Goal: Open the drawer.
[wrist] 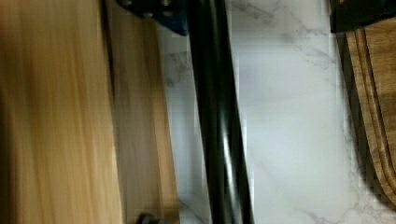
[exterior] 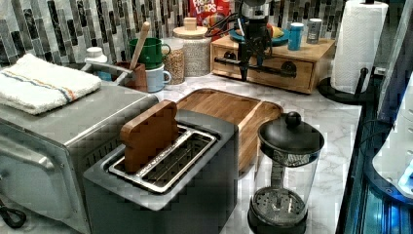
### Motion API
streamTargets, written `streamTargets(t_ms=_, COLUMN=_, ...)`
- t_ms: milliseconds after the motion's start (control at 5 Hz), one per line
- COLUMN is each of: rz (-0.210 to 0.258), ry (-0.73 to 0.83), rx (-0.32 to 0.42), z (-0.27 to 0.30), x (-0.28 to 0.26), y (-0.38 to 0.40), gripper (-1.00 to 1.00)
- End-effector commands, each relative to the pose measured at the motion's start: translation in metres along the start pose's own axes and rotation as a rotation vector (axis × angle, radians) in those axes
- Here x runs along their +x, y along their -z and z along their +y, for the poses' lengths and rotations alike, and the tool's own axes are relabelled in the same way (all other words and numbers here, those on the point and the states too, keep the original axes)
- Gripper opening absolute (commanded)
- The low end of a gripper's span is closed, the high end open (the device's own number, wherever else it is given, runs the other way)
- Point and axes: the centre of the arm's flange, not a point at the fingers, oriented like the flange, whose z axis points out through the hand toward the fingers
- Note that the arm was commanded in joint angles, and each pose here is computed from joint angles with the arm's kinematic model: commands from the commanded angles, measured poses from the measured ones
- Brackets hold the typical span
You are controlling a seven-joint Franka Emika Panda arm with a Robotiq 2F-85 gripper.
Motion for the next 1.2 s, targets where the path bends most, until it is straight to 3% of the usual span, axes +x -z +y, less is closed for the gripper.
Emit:
streamTargets(t_ms=200, rz=0.072, ry=0.127, rx=0.043, z=-0.141, x=0.014, y=-0.01, gripper=1.0)
streamTargets(t_ms=1000, rz=0.033, ry=0.165, rx=0.111, z=-0.255, x=-0.003, y=0.005, gripper=1.0)
streamTargets(t_ms=1200, rz=0.043, ry=0.151, rx=0.111, z=-0.276, x=-0.011, y=0.009, gripper=1.0)
